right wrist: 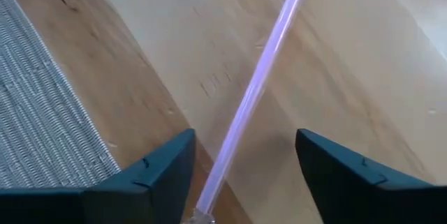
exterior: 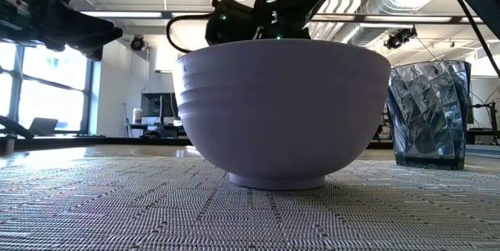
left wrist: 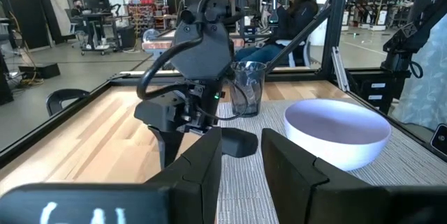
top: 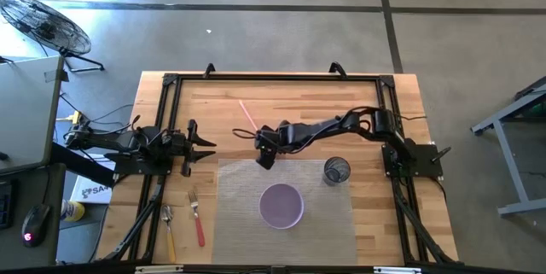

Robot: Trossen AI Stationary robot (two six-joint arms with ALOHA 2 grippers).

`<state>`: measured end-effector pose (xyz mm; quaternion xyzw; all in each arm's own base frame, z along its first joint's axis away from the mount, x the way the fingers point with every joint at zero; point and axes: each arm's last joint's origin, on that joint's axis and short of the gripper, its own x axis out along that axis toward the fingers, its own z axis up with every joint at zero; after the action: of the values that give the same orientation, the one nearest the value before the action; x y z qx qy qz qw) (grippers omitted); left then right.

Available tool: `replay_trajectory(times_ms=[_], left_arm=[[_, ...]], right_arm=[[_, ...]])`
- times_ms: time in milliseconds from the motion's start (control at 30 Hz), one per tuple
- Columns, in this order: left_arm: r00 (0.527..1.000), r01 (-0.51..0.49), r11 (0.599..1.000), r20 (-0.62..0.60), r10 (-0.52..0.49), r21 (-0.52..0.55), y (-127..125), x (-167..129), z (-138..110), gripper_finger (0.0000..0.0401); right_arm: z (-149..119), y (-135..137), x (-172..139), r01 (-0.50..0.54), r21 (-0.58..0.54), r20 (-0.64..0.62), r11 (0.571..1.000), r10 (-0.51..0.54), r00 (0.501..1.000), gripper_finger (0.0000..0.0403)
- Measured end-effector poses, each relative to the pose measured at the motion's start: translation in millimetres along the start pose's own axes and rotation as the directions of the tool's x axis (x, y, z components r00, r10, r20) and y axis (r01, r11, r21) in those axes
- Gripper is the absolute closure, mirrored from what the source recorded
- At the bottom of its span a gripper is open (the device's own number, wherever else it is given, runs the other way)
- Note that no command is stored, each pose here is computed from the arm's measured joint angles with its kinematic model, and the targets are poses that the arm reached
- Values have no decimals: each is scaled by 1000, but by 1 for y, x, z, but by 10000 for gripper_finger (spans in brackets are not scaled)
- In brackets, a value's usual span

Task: Pick & Place Utensil
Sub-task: Put the pink straw into the blue cup on the gray mat

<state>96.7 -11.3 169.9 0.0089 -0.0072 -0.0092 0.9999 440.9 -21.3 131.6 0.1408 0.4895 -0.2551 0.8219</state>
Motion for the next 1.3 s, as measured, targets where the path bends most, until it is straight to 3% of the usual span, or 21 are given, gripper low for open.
replay_trajectory(times_ms=[333,533,967,1167,1300], left_arm=[[1000,0,1000,0,0,0,0,0,0,300],[1000,0,1000,0,0,0,0,0,0,300],[1000,0,1000,0,0,0,0,0,0,300],[1000,0,1000,0,0,0,0,0,0,300],[1000,0,1000,0,0,0,0,0,0,300]], right_arm=[[-3,4,-1,-15,-17,-8,1000,14,1000,285],[-1,2,0,-25,-8,-3,1000,25,1000,332],[0,-5,-3,-59,-47,-59,997,56,997,395],[-1,-22,-31,-4,-159,-155,987,-21,988,397],[-11,-36,-53,-55,-288,-326,956,-44,945,395]])
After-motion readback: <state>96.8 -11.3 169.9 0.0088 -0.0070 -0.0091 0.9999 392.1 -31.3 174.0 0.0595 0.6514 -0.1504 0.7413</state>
